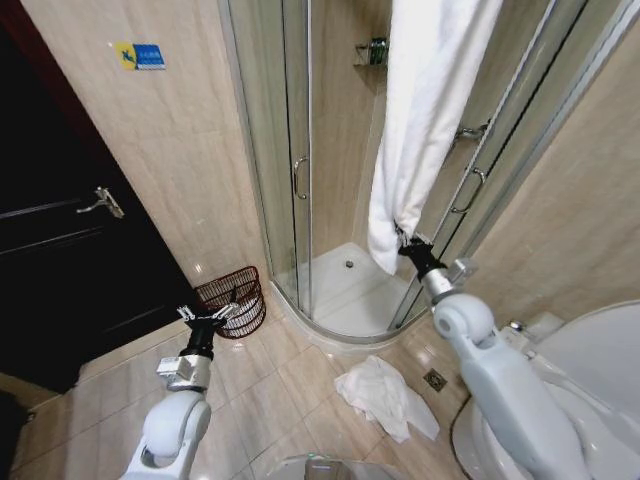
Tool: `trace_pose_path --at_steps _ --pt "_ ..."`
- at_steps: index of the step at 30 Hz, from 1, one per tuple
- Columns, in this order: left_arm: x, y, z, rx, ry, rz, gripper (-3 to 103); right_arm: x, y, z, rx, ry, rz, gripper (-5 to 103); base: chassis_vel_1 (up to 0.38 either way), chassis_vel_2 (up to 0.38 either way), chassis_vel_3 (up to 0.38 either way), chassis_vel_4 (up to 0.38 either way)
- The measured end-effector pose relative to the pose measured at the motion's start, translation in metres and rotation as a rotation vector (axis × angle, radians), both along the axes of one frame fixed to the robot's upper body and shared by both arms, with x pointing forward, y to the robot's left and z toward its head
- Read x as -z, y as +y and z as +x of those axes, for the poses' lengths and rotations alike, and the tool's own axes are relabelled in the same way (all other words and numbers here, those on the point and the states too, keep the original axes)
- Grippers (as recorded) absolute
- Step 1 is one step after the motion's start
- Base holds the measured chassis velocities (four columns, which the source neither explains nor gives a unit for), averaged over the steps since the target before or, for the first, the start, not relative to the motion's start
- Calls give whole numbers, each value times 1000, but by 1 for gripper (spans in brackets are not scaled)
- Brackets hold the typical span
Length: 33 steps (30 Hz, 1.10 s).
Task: Discard the used towel into the hamper.
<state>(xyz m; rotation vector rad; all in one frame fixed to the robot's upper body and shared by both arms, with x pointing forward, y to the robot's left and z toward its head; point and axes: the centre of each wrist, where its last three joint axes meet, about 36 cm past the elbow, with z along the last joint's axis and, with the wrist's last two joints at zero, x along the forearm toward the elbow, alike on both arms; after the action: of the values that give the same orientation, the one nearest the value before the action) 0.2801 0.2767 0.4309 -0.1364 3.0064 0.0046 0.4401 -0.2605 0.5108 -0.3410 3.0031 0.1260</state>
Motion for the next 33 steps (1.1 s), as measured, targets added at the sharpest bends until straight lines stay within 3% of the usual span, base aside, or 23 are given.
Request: trace_pose_path --at_steps 15,26,33 --pt "-1 11 -2 3 -9 10 100 56 16 -16 28 49 -16 8 0 0 0 0" --pt "5 13 -3 2 -12 10 100 105 19 -7 64 149 -19 8 0 0 0 0" --pt "6 13 -3 -4 -17 8 100 103 19 15 65 126 -42 8 0 0 0 0"
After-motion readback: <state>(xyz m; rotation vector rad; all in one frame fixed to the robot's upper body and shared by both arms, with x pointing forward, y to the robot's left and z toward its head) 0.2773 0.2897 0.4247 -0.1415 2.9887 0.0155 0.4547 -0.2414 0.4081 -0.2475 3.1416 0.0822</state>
